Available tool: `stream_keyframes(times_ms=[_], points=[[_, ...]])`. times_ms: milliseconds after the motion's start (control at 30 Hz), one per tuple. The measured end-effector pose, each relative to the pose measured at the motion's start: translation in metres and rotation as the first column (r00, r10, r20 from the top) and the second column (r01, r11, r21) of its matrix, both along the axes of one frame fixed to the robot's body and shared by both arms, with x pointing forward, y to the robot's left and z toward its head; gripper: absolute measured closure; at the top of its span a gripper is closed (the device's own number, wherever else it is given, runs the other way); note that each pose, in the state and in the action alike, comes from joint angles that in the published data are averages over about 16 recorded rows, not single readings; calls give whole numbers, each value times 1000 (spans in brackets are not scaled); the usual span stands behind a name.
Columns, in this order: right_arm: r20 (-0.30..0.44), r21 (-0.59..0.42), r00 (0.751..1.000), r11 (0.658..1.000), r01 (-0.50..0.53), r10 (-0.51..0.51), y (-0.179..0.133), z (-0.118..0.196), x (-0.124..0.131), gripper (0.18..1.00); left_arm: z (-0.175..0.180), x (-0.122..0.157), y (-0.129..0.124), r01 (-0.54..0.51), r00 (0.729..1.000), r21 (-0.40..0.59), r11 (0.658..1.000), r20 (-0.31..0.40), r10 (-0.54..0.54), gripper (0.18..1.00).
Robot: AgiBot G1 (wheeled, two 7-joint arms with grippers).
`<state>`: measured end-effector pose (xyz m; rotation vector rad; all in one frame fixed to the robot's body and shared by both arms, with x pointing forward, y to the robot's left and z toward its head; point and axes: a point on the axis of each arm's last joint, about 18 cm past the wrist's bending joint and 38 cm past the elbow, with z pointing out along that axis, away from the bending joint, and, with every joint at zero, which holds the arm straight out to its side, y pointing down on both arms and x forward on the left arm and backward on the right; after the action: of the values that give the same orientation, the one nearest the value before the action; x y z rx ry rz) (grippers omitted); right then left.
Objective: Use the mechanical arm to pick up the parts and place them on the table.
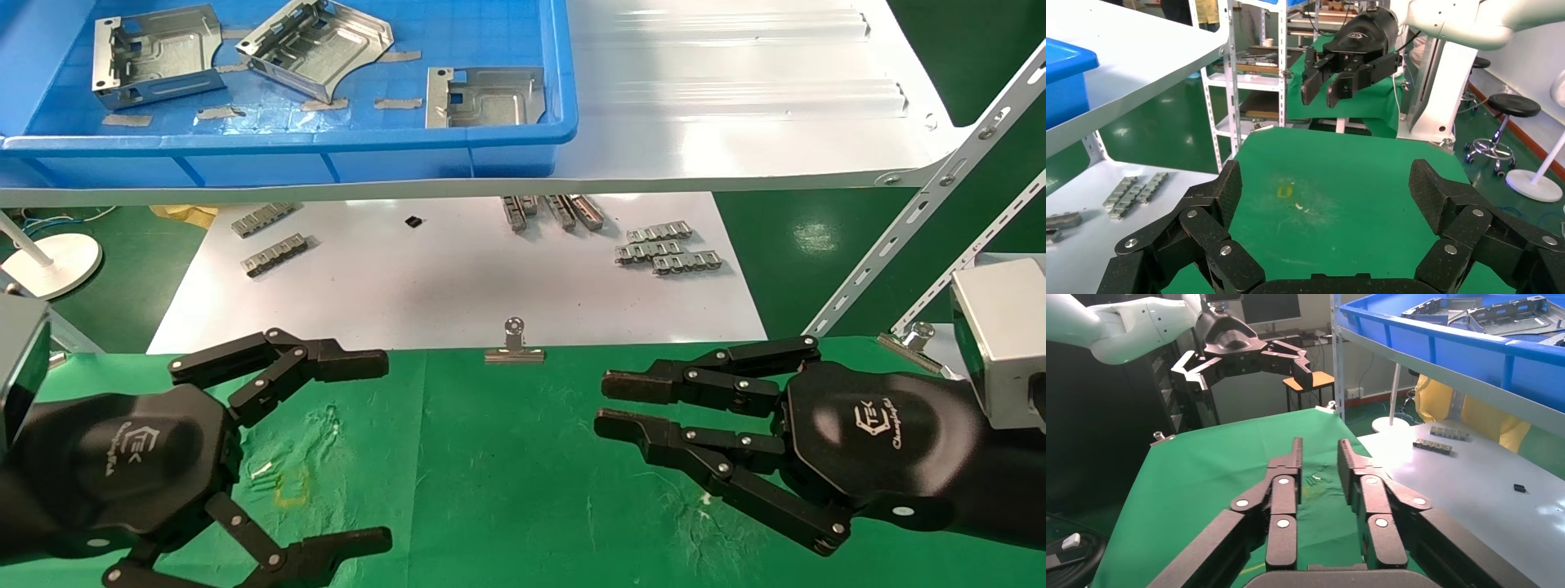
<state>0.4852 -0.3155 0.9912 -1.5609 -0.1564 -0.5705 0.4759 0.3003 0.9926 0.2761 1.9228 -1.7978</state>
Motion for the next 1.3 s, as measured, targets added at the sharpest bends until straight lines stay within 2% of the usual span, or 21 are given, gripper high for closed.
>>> stream_keyframes(times_ms=[267,467,667,900,1067,1300], points=[[0,0,1000,1000,0,0,0,0,0,903,0,0,0,0,1000,0,1000,0,0,183],[0,0,1000,1000,0,0,0,0,0,959,1,0,0,0,1000,-2,1000,1,0,183],[0,0,1000,1000,0,0,0,0,0,982,14,1,3,-14,1000,-35,999,7,14,183],[0,0,1000,1000,0,0,0,0,0,987,56,13,11,-99,994,-108,989,45,104,183],[0,0,1000,1000,0,0,0,0,0,987,101,38,17,-211,972,-175,962,68,226,183],[0,0,1000,1000,0,0,0,0,0,988,166,94,18,-393,907,-235,889,59,417,183]])
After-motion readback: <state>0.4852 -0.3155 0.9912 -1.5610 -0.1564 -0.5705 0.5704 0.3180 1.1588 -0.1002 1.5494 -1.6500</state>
